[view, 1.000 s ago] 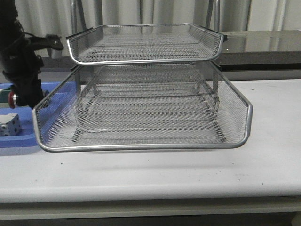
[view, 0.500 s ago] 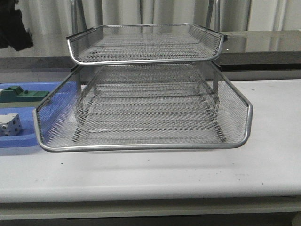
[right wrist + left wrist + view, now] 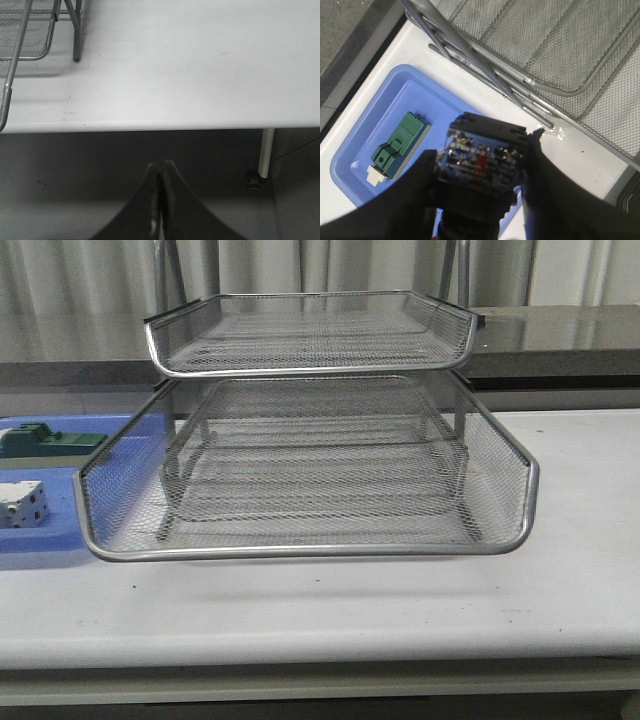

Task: Place button on rack with both arms
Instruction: 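Lift the red push-button and carry it over the pulled-out mesh tray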

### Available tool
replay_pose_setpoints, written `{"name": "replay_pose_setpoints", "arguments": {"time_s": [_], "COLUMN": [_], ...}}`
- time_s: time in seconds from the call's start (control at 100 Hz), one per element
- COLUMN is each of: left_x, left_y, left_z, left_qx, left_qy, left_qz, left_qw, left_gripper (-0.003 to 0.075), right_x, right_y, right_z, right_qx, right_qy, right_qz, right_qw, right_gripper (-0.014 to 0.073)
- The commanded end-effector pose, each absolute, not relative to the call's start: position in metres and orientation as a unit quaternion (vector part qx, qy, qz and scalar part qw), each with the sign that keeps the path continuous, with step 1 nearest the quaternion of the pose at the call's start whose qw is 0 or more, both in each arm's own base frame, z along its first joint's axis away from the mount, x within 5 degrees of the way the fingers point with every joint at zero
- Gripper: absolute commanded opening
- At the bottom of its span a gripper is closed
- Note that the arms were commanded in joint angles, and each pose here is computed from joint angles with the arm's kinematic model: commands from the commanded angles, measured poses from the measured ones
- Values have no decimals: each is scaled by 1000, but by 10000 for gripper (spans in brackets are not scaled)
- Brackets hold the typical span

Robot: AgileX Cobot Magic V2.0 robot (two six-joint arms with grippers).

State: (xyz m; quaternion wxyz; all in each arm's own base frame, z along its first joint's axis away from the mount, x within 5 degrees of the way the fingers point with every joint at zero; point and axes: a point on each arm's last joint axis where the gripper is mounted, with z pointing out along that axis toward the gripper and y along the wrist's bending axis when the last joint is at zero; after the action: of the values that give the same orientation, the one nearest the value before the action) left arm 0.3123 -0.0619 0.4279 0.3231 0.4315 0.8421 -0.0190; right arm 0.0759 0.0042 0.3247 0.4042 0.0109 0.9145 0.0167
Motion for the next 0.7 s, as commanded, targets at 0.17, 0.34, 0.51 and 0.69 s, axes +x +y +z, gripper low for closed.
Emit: {"name": "replay_pose_setpoints", "arguments": {"time_s": [0.17,0.34,0.51,0.69], "left_x": [261,242,237,255], "left_y": [-116,-157,-190,-215], "left_z": [438,416,398,375], "left_qx": [497,559,589,591], "left_qy": [798,768,744,741], "left_qz": [-77,-107,-121,-124], "left_qw": [330,294,291,295], "left_gripper": [-20,-20,-20,-20], "right_x": [79,79,79,79], "right_y": [3,3,3,3], "right_z": [338,338,338,338], "right_qx": [7,7,7,7], "right_qy": [898,898,898,898], "right_qz": [13,13,13,13], "right_qw": [440,440,440,440], "right_gripper": [-71,-71,-71,-71]}}
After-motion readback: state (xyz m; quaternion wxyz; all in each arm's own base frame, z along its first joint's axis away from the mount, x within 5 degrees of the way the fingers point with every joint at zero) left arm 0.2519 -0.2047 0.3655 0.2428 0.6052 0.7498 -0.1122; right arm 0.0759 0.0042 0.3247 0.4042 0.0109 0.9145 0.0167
